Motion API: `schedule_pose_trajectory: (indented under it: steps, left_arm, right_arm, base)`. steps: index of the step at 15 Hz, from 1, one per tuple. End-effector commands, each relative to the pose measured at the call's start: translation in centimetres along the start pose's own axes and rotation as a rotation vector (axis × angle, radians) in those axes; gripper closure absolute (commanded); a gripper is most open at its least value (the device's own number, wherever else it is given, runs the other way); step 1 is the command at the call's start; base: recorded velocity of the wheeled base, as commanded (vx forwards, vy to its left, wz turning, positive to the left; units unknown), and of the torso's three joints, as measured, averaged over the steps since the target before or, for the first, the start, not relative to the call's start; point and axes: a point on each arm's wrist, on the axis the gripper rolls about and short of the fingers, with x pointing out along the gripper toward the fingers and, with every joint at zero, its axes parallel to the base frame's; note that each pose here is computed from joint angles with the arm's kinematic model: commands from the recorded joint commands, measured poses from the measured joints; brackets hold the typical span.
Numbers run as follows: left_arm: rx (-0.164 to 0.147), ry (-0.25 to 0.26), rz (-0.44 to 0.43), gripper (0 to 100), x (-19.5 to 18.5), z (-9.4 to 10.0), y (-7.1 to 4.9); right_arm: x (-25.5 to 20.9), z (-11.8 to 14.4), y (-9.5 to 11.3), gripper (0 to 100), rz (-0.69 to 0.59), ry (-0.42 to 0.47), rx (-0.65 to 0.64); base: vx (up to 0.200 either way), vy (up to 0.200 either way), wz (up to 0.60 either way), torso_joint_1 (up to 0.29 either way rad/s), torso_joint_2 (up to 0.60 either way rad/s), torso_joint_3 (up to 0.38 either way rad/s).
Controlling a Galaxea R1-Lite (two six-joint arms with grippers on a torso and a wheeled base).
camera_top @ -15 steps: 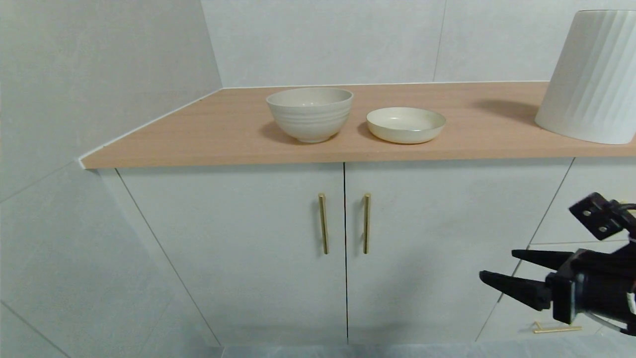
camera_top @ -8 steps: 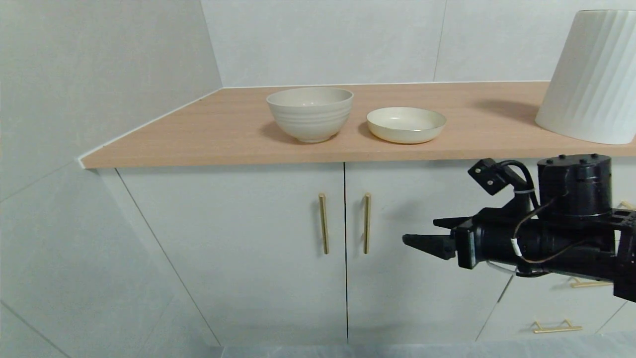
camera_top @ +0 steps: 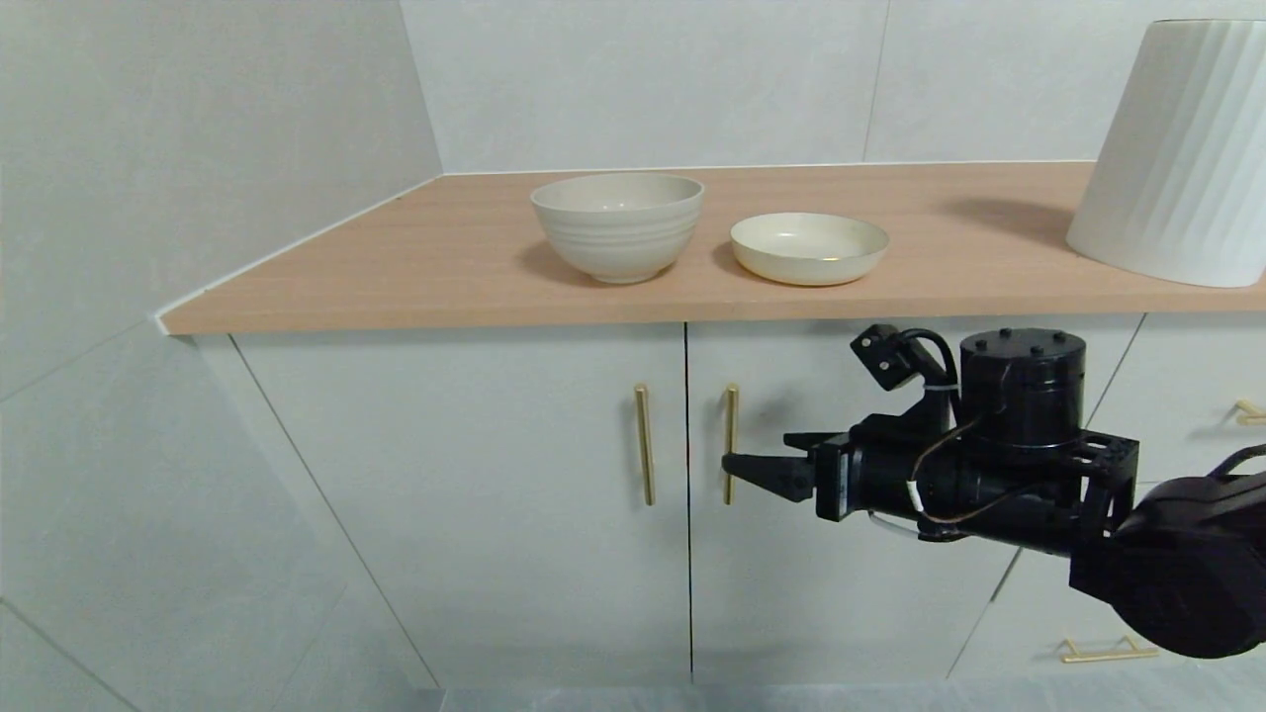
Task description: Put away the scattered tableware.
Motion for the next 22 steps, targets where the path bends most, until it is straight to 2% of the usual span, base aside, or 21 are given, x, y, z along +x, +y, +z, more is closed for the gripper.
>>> schedule_pose_trajectory:
  steps: [1, 5, 11, 22]
  left_arm:
    - [0.000, 0.000, 0.000, 0, 0.0, 0.0, 0.0]
    - [0.000, 0.000, 0.000, 0, 0.0, 0.0, 0.0]
    - [0.000, 0.000, 0.000, 0, 0.0, 0.0, 0.0]
    - [0.001, 0.000, 0.000, 0, 0.0, 0.0, 0.0]
  right_arm:
    - [1.5, -1.2, 0.2, 0, 0.025, 0.016, 0.052]
    - [2.8, -1.7, 0.1, 0, 0.043, -0.052, 0.079]
    - [4.2, -2.6, -0.1, 0, 0.024, -0.087, 0.077]
    - [4.8, -2.7, 0.7, 0, 0.060, -0.104, 0.142]
  base:
    - [0.000, 0.000, 0.00, 0.000, 0.00, 0.000]
    - [0.000, 0.000, 0.00, 0.000, 0.00, 0.000]
    - [0.000, 0.000, 0.00, 0.000, 0.00, 0.000]
    - [0.000, 0.000, 0.00, 0.000, 0.00, 0.000]
